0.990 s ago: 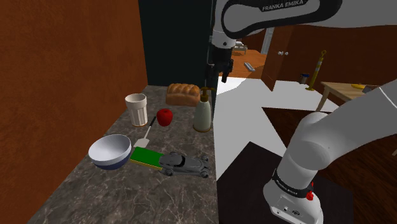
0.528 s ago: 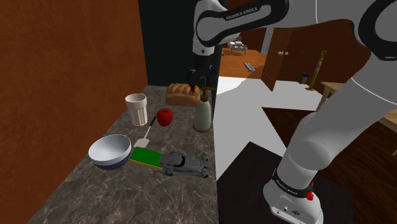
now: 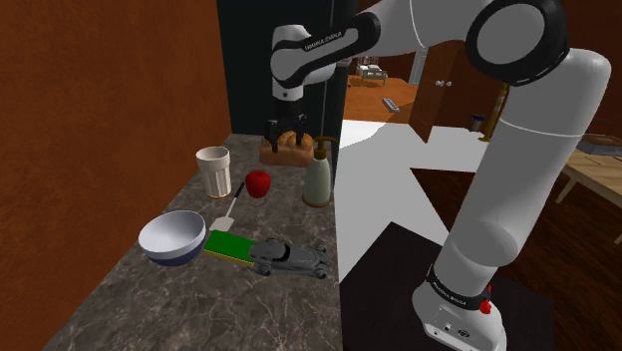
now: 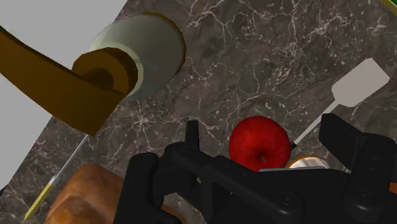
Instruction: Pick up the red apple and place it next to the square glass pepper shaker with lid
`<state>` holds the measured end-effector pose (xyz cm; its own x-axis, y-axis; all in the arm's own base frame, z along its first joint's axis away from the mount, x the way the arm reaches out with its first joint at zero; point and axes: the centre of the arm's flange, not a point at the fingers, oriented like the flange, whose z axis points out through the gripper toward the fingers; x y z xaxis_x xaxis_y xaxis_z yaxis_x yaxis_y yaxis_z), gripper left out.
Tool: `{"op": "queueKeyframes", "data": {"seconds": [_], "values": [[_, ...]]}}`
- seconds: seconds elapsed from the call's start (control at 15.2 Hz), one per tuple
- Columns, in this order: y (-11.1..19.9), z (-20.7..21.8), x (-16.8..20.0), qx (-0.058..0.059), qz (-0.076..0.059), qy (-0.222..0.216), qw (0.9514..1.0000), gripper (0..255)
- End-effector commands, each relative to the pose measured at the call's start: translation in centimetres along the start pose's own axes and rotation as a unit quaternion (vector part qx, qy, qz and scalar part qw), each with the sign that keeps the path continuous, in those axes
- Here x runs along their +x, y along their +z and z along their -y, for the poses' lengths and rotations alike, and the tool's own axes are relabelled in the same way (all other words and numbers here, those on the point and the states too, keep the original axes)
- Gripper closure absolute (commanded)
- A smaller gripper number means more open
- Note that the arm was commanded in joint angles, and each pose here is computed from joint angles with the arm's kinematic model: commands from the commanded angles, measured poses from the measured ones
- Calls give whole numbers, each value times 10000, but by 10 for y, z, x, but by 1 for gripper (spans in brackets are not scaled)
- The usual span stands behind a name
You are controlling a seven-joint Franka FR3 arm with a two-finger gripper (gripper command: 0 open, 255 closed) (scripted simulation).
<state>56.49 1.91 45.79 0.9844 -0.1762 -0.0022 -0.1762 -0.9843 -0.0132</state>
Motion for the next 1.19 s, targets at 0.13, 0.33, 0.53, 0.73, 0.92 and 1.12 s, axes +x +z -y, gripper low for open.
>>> {"op": "queueKeyframes", "data": {"seconds": [0.13,0.33,0.53,0.73,0.92,1.12], "values": [[29,13,45,85,123,68,9999,0],[50,23,79,148,211,118,9996,0],[72,33,112,212,299,168,9992,0],[86,37,125,236,333,188,9990,0],[101,38,124,236,333,188,9990,0],[120,38,122,236,333,188,9990,0]]}}
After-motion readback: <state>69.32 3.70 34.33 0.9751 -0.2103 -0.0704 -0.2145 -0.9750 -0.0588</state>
